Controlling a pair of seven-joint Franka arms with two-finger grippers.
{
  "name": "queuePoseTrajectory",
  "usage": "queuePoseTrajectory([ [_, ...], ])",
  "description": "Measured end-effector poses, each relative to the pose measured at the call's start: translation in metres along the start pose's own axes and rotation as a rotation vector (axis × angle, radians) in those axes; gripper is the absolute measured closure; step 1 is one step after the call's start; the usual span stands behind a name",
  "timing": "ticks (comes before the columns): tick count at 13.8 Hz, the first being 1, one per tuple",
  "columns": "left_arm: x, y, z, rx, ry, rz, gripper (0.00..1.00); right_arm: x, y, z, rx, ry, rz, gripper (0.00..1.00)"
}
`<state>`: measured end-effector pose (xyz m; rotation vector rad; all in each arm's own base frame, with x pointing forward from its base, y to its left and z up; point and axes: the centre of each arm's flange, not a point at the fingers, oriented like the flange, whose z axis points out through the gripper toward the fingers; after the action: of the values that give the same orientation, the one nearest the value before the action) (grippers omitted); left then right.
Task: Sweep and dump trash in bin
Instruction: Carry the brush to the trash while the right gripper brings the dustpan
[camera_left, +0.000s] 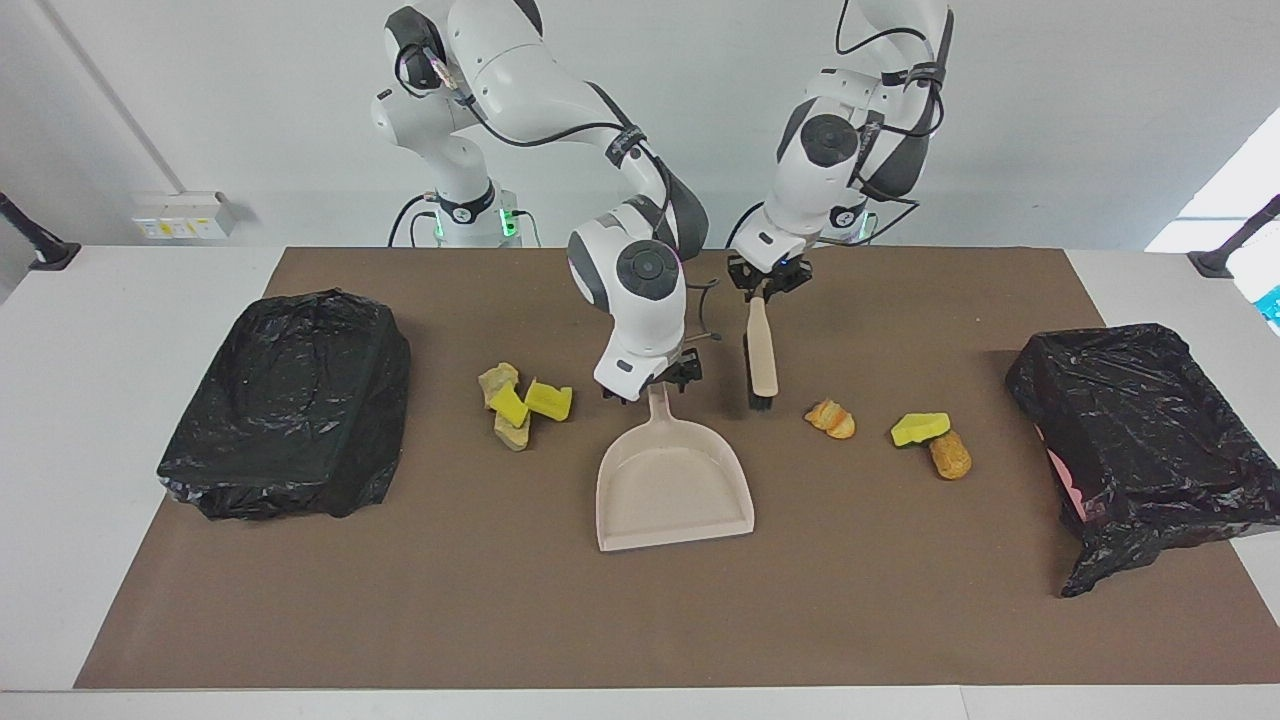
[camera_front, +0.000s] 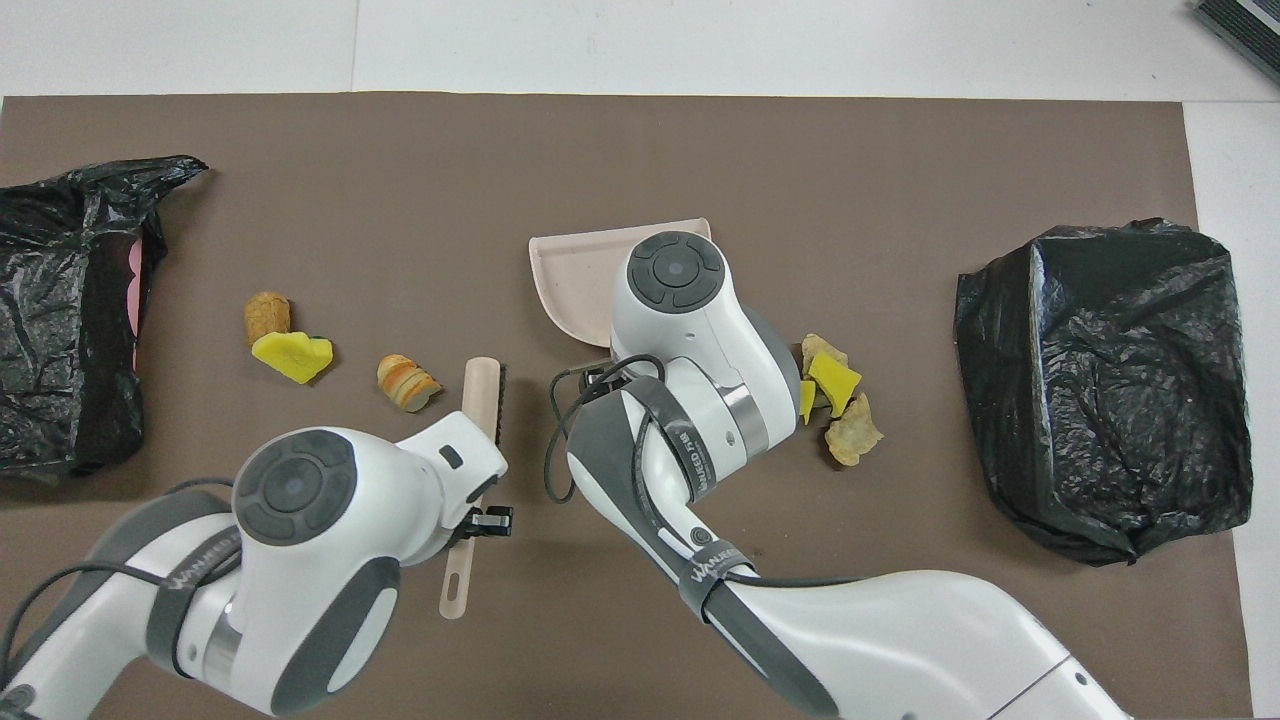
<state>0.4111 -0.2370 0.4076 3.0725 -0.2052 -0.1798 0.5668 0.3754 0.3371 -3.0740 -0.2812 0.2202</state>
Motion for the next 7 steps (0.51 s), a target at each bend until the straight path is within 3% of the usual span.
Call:
queuePoseTrajectory([
  [3, 0.036, -0.038, -0.026, 0.038, -0.002, 0.047, 0.74, -0.004, -0.001, -0.003, -0.001, -0.003, -0.004, 0.01],
  [6, 0.08, -0.075, -0.061, 0.058, -0.011, 0.105, 0.74, -0.005, -0.001, -0.004, -0.001, -0.002, -0.004, 0.06],
  [7, 0.093, -0.093, -0.07, 0.062, -0.002, 0.116, 0.74, -0.005, -0.001, -0.004, -0.001, -0.002, -0.004, 0.12],
])
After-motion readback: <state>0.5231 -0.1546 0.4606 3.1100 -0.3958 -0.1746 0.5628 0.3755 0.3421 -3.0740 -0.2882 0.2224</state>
